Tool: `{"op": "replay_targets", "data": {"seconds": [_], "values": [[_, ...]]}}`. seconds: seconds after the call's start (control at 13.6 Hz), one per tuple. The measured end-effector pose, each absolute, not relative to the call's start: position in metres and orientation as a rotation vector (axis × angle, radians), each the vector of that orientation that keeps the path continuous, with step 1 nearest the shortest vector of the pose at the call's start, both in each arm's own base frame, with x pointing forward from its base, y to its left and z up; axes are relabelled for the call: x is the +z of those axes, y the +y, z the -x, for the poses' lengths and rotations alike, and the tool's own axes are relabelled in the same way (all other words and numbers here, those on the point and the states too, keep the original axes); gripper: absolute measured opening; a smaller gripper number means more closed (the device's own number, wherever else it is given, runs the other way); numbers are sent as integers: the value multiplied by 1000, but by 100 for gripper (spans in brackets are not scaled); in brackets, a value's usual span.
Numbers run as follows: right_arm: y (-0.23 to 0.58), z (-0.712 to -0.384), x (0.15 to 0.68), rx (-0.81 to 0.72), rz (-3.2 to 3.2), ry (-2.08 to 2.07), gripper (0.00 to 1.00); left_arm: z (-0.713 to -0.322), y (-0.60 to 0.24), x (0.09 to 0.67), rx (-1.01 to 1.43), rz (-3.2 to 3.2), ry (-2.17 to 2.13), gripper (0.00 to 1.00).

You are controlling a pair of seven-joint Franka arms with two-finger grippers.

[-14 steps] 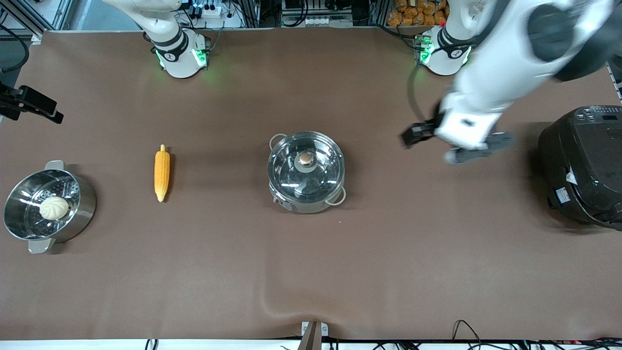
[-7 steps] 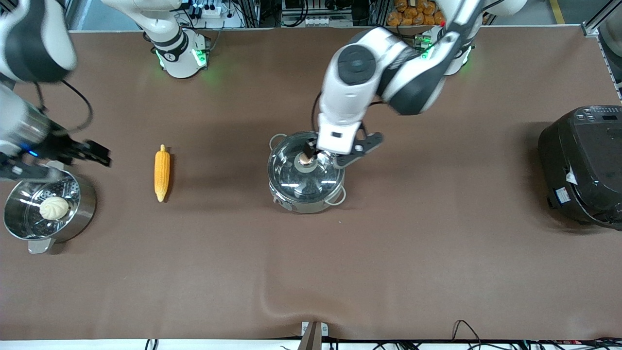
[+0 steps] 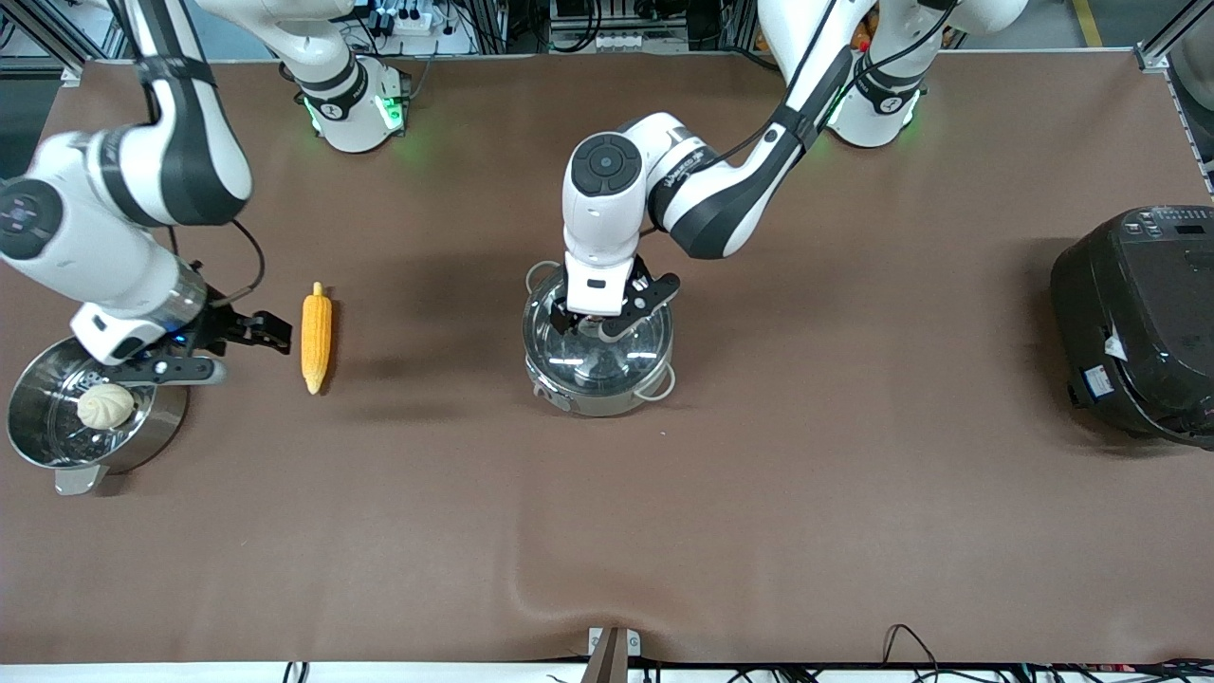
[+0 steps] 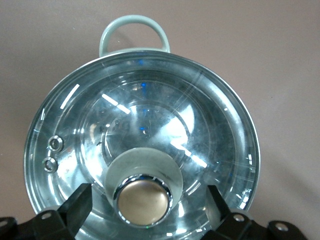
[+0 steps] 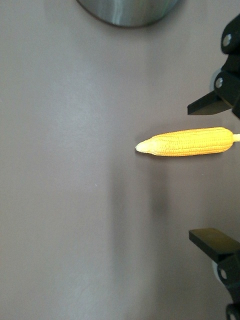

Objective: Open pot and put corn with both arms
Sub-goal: 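Grasp the lid knob with the left gripper while the right gripper grasps the corn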

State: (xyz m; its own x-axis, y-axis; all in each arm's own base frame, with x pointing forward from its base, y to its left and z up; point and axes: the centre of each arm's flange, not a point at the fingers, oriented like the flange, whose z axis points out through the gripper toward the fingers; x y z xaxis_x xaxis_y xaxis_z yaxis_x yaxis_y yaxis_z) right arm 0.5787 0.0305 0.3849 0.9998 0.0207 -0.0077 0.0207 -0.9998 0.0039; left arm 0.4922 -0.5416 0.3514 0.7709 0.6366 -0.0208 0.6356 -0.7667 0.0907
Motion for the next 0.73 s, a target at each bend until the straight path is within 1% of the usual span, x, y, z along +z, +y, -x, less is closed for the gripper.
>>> {"op": "replay_targets", "data": {"seconds": [0.07, 0.22, 0.37, 0.44, 0.51, 0.59, 0.66, 0.73], "values": [[31, -577, 363, -52, -3137, 67, 100, -492, -542, 349, 15, -2871, 1034, 100], [32, -577, 320, -137, -3136, 147, 100, -492, -542, 346, 14, -2872, 1034, 95], [33, -569, 276, -164, -3138, 187, 100, -492, -542, 347, 14, -2872, 1034, 79], [34, -559, 253, -146, -3140, 195, 100, -492, -543, 347, 14, -2872, 1033, 79], [33, -548, 234, -135, -3138, 207, 100, -491, -543, 347, 14, -2872, 1032, 72], [30, -537, 220, -142, -3135, 229, 100, -491, -544, 347, 13, -2873, 1031, 63], [25, -530, 213, -154, -3133, 263, 100, -491, -544, 347, 12, -2875, 1032, 50], [16, -528, 211, -162, -3131, 300, 100, -491, -544, 347, 12, -2874, 1032, 51]]}}
